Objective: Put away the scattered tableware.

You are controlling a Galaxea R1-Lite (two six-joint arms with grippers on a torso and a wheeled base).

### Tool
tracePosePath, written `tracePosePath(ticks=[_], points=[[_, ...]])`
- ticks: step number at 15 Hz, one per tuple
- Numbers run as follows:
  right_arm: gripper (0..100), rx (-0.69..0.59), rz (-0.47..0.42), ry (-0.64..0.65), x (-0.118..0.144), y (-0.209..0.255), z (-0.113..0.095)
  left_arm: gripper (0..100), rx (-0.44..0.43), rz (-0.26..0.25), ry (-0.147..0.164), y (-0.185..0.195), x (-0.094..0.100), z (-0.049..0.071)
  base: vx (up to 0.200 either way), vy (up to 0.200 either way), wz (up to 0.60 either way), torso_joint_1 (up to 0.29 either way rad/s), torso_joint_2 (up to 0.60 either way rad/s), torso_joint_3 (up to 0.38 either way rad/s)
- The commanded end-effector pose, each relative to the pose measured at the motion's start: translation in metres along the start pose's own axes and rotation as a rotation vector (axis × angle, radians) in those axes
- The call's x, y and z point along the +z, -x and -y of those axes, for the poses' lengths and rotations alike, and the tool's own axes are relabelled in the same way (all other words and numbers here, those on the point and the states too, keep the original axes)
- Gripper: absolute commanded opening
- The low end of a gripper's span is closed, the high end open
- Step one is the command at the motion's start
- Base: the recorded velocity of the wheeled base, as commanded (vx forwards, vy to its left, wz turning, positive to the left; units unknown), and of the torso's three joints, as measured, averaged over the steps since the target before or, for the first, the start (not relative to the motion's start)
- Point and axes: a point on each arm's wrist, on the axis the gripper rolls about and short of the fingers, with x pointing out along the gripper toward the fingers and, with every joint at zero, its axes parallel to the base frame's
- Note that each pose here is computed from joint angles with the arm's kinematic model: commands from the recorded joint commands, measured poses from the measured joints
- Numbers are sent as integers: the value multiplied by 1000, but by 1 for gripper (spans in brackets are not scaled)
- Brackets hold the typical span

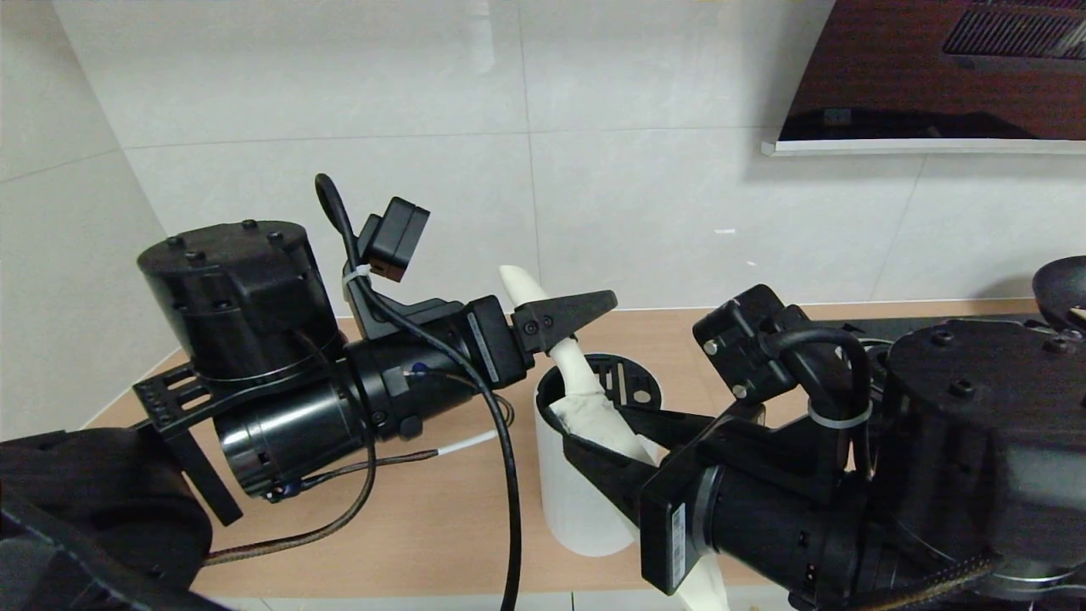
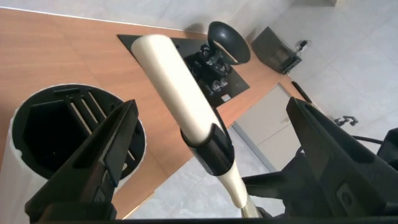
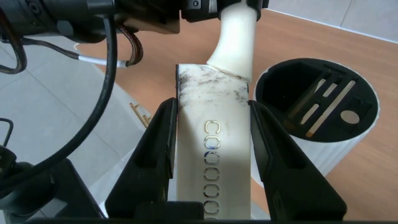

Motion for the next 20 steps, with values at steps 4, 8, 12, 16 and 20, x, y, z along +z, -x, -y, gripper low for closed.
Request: tracePosePath(ticks=[4,8,12,16,20], points=[[0,0,-2,2,-1,1,0,0,3,-2,1,-1,-1,-1,0,0,0,0,0,0],[0,-1,-2,3,-1,1,0,0,3,-2,-5,0,-1,-1,0,0,0,0,0,0],[0,-4,3,2,1,1,0,0,3,-2,-5,0,-1,-1,0,0,0,0,0,0],[0,-54,65,11,12,9,7,0,12,47,-33,7,9,3,0,0,0,0,0,0],[100,-131,92,28,21,12,28,0,43,148,-127,26,32,4,0,0,0,0,0,0]])
